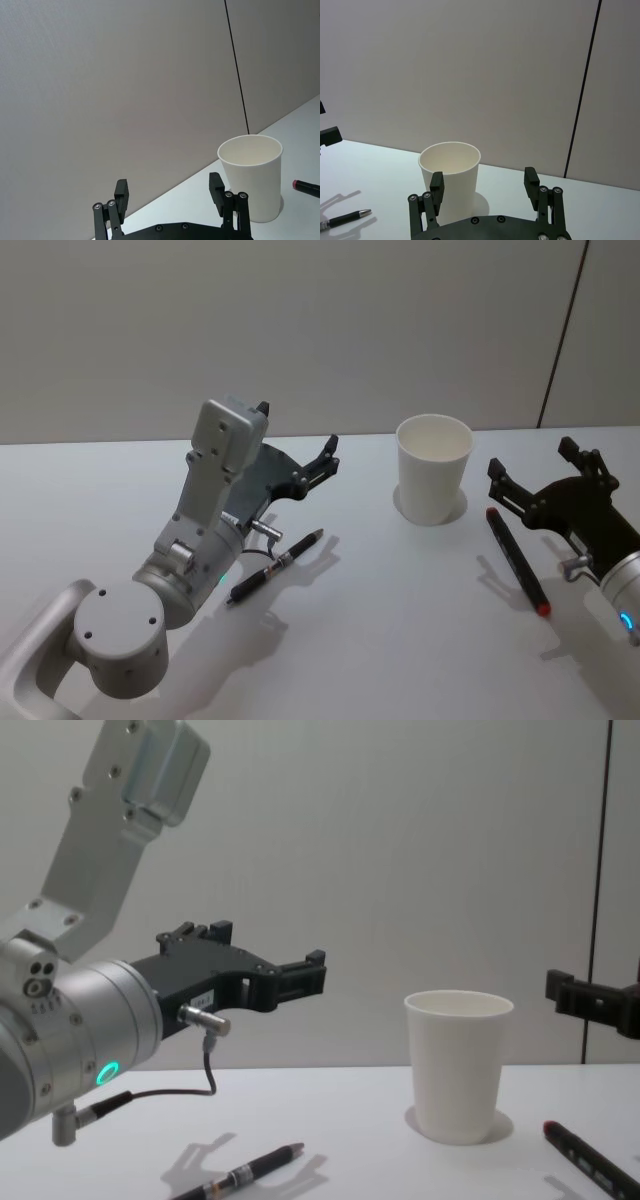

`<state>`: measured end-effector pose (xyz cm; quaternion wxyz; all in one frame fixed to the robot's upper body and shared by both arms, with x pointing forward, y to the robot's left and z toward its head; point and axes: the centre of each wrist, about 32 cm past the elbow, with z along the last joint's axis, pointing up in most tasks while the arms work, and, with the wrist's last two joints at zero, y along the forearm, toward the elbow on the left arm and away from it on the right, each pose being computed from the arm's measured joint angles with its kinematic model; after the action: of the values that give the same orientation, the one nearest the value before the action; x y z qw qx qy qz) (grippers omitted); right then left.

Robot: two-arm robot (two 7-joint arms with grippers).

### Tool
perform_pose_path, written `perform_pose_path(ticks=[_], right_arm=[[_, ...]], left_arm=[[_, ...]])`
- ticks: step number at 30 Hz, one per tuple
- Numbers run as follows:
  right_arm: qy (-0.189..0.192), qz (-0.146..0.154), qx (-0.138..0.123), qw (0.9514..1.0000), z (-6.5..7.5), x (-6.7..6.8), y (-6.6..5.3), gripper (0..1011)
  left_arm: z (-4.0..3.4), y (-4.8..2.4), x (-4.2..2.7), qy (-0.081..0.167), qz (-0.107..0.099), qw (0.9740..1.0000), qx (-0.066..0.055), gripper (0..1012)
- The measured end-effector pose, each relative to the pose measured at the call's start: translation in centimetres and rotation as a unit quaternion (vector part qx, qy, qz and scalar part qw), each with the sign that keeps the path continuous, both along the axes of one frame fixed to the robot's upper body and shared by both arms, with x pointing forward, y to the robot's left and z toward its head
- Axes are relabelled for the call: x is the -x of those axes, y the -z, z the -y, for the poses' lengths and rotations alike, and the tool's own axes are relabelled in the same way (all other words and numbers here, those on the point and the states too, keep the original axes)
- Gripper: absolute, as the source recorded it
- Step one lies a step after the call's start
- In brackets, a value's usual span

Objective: Place the pen into the pen holder.

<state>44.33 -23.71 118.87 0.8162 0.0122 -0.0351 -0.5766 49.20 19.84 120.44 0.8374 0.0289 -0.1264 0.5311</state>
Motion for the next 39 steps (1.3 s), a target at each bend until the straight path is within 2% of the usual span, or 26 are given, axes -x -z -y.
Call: perform_pose_path(ticks=[25, 39], right_arm=[[0.0, 0.0, 0.0, 1.0, 0.01, 0.0, 0.0, 1002], [0.001, -0.01, -0.002, 1.0, 0.69, 0.43, -0.1, 1001]], left_arm=[[0.0, 0.0, 0.0, 0.0, 0.0, 1.0, 0.0, 1001], [0.0, 0.0, 0.0, 0.0, 0.0, 1.0, 0.0, 1001]])
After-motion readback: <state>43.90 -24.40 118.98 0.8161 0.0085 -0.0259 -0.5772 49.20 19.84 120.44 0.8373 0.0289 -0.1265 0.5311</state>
